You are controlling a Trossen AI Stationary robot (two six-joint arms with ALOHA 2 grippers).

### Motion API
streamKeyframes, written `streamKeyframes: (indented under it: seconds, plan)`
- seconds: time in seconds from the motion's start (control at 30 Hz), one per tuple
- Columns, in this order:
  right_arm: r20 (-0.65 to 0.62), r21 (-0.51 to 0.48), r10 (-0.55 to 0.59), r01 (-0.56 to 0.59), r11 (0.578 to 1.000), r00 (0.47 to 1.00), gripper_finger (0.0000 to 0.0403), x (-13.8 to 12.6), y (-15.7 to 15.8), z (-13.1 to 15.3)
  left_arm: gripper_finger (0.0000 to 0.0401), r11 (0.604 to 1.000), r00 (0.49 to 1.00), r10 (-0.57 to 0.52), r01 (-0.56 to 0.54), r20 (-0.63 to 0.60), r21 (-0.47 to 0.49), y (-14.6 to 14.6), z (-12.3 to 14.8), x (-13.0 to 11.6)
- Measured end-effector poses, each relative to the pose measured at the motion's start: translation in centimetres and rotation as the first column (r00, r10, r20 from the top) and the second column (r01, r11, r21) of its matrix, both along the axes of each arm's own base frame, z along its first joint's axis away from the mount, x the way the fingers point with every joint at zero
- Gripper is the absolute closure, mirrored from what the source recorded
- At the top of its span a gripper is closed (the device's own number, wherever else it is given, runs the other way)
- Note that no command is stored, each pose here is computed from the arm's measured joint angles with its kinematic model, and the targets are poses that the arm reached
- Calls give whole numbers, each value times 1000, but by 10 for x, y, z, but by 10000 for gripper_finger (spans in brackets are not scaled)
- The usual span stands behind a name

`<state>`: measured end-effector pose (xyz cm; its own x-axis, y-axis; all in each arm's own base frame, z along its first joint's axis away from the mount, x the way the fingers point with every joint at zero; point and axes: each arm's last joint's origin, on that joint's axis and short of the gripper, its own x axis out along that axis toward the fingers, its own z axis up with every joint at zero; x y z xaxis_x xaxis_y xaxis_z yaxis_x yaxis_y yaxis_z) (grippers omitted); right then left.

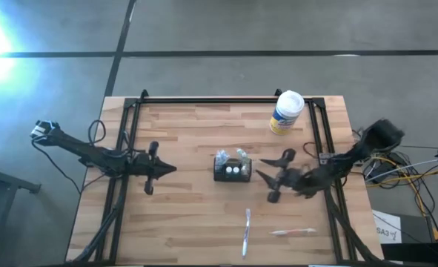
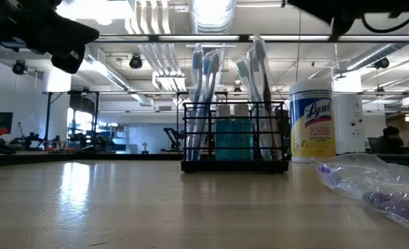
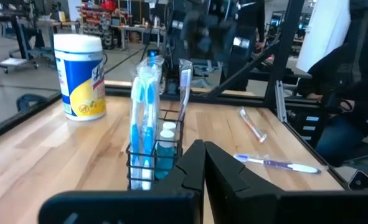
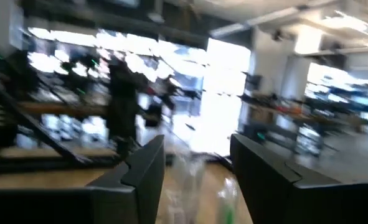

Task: Pick & Place toothbrushing station
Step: Put the purple toothbrush into the wire organizer

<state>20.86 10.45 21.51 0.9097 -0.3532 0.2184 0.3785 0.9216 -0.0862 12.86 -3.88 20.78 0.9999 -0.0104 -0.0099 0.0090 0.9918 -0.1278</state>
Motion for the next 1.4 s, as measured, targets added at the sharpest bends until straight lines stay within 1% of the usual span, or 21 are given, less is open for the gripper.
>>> streamKeyframes:
  seconds: [0.1, 0.23, 0.37, 0.4, 0.5, 0.57, 0.63, 0.7, 0.77, 0.87, 0.97, 1.1, 1.17, 1.23, 1.33, 1.4]
  plan:
    - [38, -9, 132, -132, 991, 990, 256, -26, -7, 4, 391, 1000, 1000, 0, 0, -12, -22, 0, -1, 1]
    - [63, 71, 246, -251, 965, 967, 316, -54, -24, -6, 391, 999, 1000, 1, -2, -19, -50, -1, -2, 1]
    - [63, 105, 277, -282, 954, 959, 380, -74, -36, -20, 391, 996, 999, 3, -7, -34, -93, -1, -4, 3]
    - [75, 108, 276, -283, 953, 958, 387, -78, -39, -21, 391, 995, 999, 7, -11, -38, -98, -1, -5, 3]
    - [110, 104, 271, -283, 954, 956, 390, -86, -45, -21, 391, 995, 998, 35, -40, -51, -92, -1, -6, 5]
    - [111, 86, 284, -294, 952, 952, 391, -89, -46, -20, 391, 994, 996, 61, -66, -60, -85, -1, -8, 6]
    - [87, 59, 340, -345, 937, 937, 394, -91, -45, -21, 391, 993, 994, 85, -90, -71, -70, 0, -9, 7]
    - [88, 74, 386, -393, 917, 918, 394, -93, -46, -21, 391, 990, 990, 119, -124, -76, -61, 0, -10, 8]
    - [105, 98, 405, -414, 905, 908, 394, -95, -47, -19, 391, 985, 985, 158, -162, -69, -63, 1, -10, 8]
    - [114, 96, 429, -440, 893, 896, 394, -98, -48, -18, 391, 982, 982, 175, -180, -71, -64, 2, -10, 9]
    - [95, 93, 429, -437, 895, 898, 394, -100, -49, -19, 391, 981, 981, 181, -185, -73, -55, 2, -10, 9]
    - [91, 84, 404, -411, 908, 910, 394, -102, -52, -18, 392, 970, 971, 228, -233, -69, -67, 3, -8, 9]
    - [91, 77, 395, -402, 912, 914, 394, -103, -52, -17, 396, 968, 972, 229, -234, -59, -95, 2, -1, 11]
    - [90, 76, 393, -400, 913, 915, 394, -103, -53, -18, 397, 969, 974, 217, -223, -61, -103, 0, 11, 16]
    - [87, 78, 394, -401, 913, 915, 394, -103, -52, -18, 398, 970, 974, 203, -215, -105, -116, -7, 33, 30]
    - [67, 76, 395, -399, 914, 916, 394, -102, -52, -20, 398, 970, 967, 201, -219, -158, -108, -14, 48, 44]
